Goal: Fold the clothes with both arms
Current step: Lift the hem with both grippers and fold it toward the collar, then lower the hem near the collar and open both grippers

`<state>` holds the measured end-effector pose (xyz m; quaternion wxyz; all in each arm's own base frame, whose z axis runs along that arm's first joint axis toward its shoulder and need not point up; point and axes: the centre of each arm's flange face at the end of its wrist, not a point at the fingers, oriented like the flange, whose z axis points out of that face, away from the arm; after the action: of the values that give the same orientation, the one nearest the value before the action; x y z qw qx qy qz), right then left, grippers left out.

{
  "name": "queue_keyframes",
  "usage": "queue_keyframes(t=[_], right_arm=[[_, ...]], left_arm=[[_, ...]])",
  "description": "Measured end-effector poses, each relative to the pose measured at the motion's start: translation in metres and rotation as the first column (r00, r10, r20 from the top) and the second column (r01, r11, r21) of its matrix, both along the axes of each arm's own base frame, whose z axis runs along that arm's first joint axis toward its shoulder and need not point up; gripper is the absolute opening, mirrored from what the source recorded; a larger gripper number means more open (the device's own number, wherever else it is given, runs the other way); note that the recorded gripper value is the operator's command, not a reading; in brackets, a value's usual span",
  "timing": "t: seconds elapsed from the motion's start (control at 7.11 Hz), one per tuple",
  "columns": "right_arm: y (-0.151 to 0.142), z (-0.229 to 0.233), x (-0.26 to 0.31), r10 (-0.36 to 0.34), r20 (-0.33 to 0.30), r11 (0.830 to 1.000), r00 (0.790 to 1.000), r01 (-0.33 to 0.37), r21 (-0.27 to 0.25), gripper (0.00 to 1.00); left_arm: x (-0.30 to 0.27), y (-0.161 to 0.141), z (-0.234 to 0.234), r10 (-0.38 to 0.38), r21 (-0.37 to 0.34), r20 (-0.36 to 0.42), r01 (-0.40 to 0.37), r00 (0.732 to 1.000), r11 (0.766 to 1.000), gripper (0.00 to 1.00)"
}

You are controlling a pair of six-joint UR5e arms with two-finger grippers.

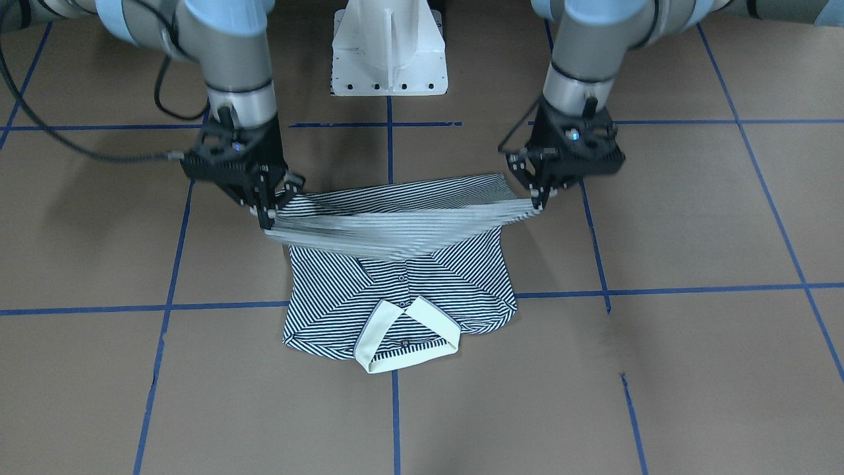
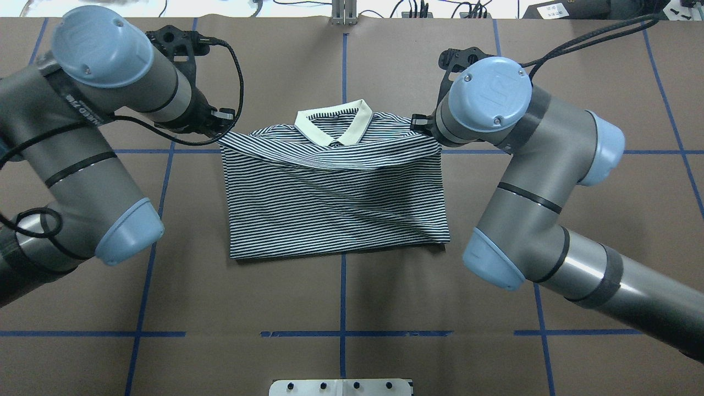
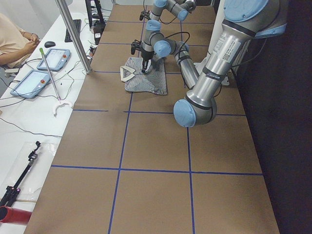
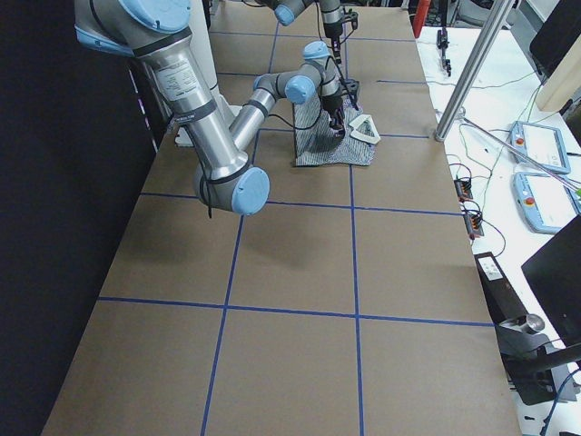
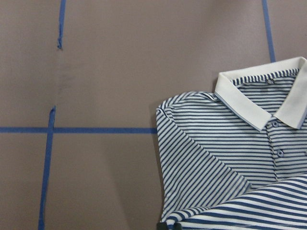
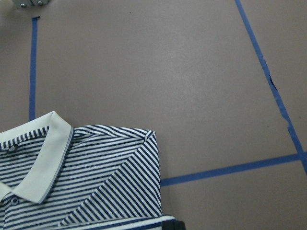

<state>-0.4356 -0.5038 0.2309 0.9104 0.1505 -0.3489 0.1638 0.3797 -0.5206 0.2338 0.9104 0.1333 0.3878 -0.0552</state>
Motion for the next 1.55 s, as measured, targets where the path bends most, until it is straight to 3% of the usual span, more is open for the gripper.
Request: queue_keyframes(t=[0.42, 0.7, 1.55], right_arm=[[-0.044, 0.046, -0.037, -0.003, -0.031, 1.000, 1.000, 0.003, 0.002, 0.00], [-0.051, 0.066, -0.046, -0.016, -0.055, 1.000, 0.998, 0.015, -0.004, 0.00], [-0.079, 0.070, -0.044, -0.012, -0.089, 1.000, 0.996, 0.012, 0.004, 0.00]], left_arm=[[0.051, -0.061, 0.066, -0.022, 0.016, 0.016, 0.022, 1.000, 1.000, 0.00], [0.067, -0.064, 0.087, -0.011, 0.003, 0.031, 0.011, 0.999, 1.000, 0.00], [0.073, -0.060, 0.089, -0.007, -0.003, 0.030, 0.007, 1.000, 1.000, 0.00]])
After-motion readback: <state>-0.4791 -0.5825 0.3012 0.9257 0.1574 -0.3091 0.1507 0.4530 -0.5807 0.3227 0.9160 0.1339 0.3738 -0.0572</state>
